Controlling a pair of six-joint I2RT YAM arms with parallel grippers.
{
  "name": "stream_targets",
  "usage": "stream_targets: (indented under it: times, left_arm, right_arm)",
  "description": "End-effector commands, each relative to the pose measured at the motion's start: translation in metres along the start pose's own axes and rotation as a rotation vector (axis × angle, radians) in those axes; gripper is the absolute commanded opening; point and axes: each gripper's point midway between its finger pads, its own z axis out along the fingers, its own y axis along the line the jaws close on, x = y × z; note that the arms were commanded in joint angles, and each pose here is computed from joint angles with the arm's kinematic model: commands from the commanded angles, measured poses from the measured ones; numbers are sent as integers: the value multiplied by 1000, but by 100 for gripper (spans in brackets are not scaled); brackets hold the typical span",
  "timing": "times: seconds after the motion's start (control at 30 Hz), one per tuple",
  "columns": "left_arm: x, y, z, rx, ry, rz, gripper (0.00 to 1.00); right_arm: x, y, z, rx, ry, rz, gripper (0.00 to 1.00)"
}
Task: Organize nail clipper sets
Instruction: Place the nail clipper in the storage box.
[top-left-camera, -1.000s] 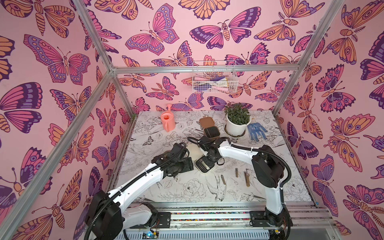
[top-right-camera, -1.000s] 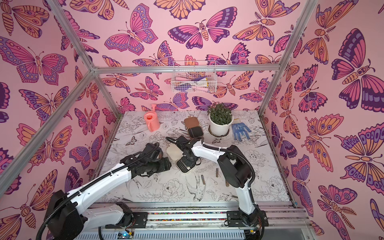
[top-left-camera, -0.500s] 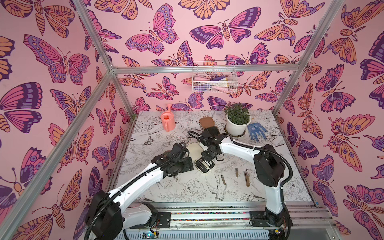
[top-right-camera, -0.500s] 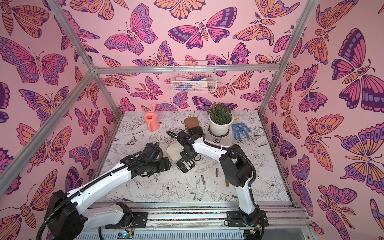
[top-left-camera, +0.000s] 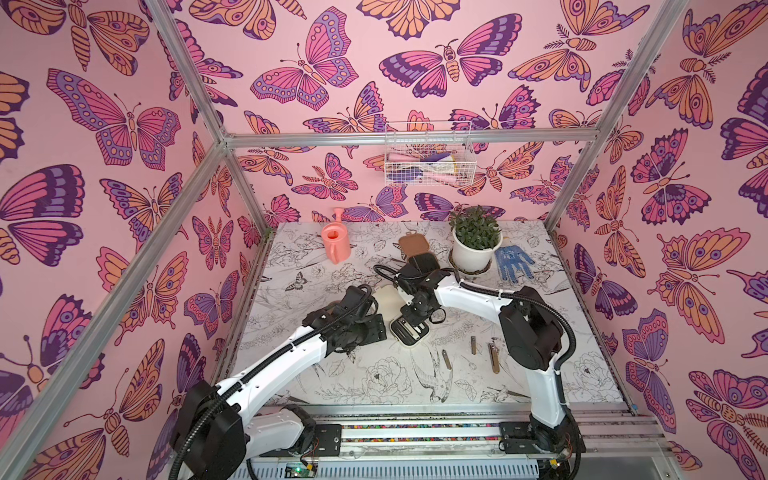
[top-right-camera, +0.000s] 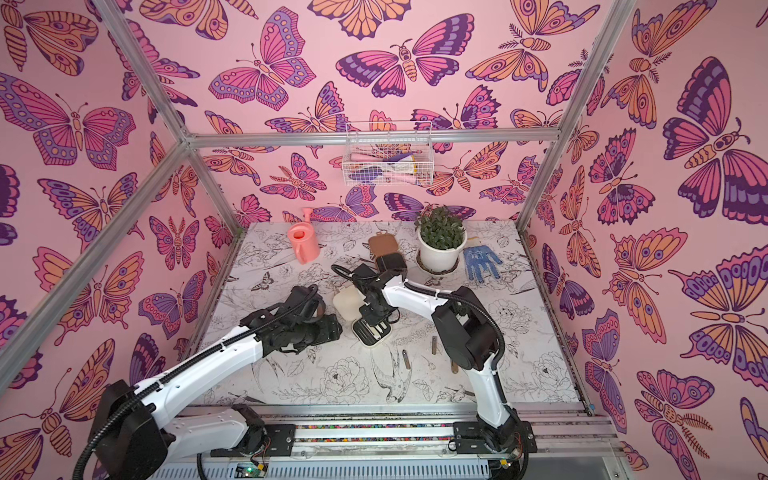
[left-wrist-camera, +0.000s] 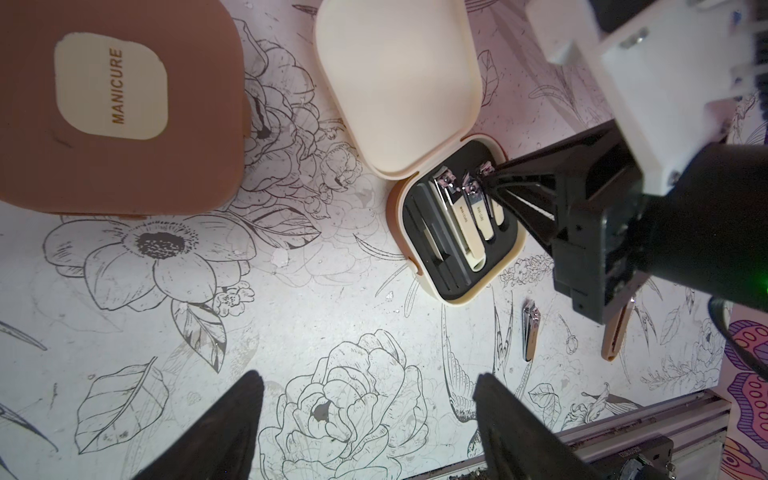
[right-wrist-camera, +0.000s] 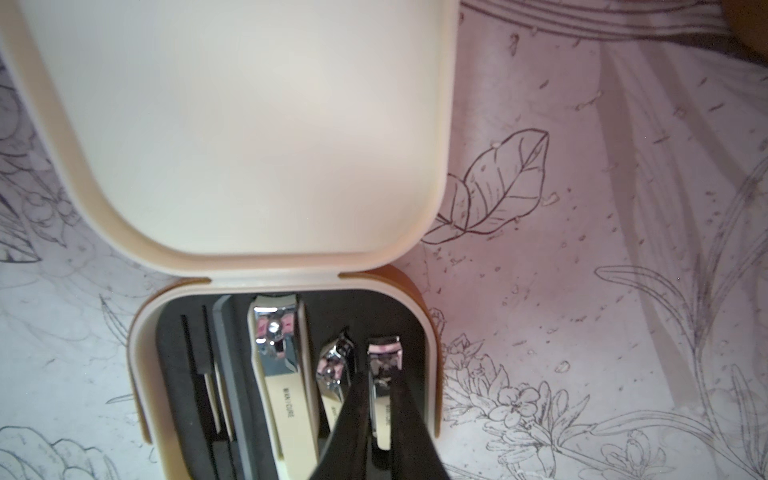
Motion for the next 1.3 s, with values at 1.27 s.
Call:
stream_targets:
  times: [1.27]
  left_arm:
    - [2,7,3,-18,20,-10,82]
  right_arm:
    - [35,-5,28,36,74,42,10]
